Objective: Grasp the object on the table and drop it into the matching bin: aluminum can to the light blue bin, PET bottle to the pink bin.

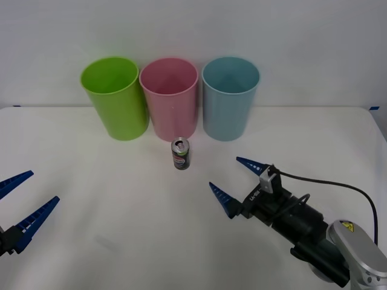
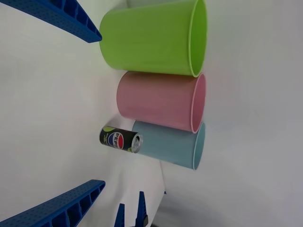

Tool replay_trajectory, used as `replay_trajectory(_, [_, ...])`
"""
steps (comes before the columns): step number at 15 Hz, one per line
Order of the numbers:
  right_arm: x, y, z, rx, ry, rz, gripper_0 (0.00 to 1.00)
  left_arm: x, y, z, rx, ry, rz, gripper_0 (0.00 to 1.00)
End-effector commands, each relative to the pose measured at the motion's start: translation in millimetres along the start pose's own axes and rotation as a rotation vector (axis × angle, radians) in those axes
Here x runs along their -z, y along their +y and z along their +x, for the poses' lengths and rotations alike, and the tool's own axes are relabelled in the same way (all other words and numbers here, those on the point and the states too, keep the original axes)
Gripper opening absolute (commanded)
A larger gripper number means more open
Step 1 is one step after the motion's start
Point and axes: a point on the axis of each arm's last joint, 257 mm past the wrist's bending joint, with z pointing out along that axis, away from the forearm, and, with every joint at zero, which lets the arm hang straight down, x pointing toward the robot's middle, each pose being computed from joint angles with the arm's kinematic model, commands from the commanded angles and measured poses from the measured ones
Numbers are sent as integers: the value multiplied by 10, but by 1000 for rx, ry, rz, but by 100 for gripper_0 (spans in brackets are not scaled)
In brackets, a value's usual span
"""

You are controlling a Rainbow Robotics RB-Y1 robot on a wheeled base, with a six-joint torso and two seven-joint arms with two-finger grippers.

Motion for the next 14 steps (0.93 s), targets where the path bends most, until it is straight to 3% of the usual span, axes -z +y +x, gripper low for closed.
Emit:
replay_trajectory(1, [-138,17,49,6,26,29,100,0,0,0,0,0,0,100])
replay_trajectory(5, [-354,39,65,22,54,65,100,0,0,0,0,0,0,100])
replay_trajectory(14, [-945,158,174,6,83,37,100,0,0,0,0,0,0,100])
